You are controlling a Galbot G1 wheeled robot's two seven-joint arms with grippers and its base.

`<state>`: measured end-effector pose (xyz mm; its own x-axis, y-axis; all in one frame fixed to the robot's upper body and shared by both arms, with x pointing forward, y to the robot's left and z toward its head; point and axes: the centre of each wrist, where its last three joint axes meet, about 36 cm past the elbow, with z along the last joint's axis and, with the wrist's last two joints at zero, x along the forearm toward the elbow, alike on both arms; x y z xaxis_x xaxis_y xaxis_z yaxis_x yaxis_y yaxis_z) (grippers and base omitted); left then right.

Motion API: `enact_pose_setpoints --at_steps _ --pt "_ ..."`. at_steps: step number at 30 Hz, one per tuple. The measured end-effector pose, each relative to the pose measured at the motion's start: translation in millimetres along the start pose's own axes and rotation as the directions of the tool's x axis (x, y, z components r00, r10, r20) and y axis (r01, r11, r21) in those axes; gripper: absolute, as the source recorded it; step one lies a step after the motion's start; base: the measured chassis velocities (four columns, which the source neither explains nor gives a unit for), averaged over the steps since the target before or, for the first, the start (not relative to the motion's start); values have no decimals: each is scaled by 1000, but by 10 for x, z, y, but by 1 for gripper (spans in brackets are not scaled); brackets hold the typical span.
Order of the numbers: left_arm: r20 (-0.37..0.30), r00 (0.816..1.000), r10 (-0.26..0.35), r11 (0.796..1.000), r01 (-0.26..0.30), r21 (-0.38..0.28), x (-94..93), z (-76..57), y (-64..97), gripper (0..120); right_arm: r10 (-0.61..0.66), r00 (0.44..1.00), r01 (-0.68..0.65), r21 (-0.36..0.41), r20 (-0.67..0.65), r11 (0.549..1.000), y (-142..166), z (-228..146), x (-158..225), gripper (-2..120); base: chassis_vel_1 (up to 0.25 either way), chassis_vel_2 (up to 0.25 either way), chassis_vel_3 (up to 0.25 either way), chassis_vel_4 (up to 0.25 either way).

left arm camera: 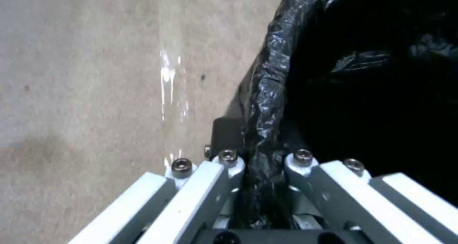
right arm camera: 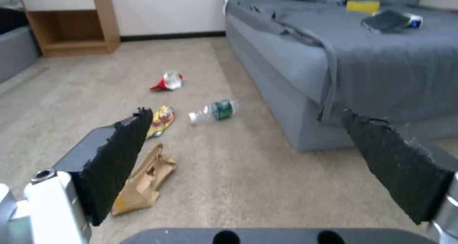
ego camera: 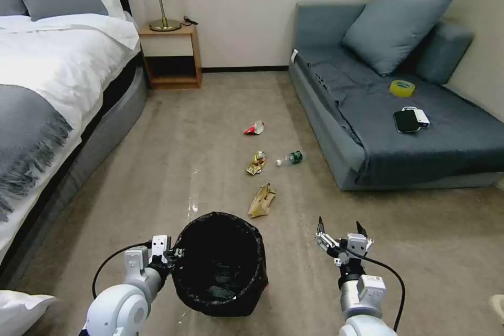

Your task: Pick up the trash bin, then pick up the garbage on the floor and place it into the trash bin.

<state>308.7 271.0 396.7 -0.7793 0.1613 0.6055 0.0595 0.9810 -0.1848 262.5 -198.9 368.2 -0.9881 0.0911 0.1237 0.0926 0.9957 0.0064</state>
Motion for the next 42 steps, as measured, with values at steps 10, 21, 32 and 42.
enact_pose_setpoints --at_steps 10,21,32,42 --pt "102 995 1 1000 -2 14 159 -182 22 4 -36 997 31 74 65 997 -115 -81 117 100 0 0 0 0" --pt "153 987 -42 998 34 53 296 -316 225 4 -70 994 62 92 89 994 -88 -137 184 100 0 0 0 0" --pt "186 981 -44 996 27 91 418 -419 337 4 -94 991 88 67 96 994 -1 -169 242 100 0 0 0 0" --pt "193 980 -49 994 29 104 423 -425 348 4 -104 989 97 63 107 993 10 -148 247 100 0 0 0 0"
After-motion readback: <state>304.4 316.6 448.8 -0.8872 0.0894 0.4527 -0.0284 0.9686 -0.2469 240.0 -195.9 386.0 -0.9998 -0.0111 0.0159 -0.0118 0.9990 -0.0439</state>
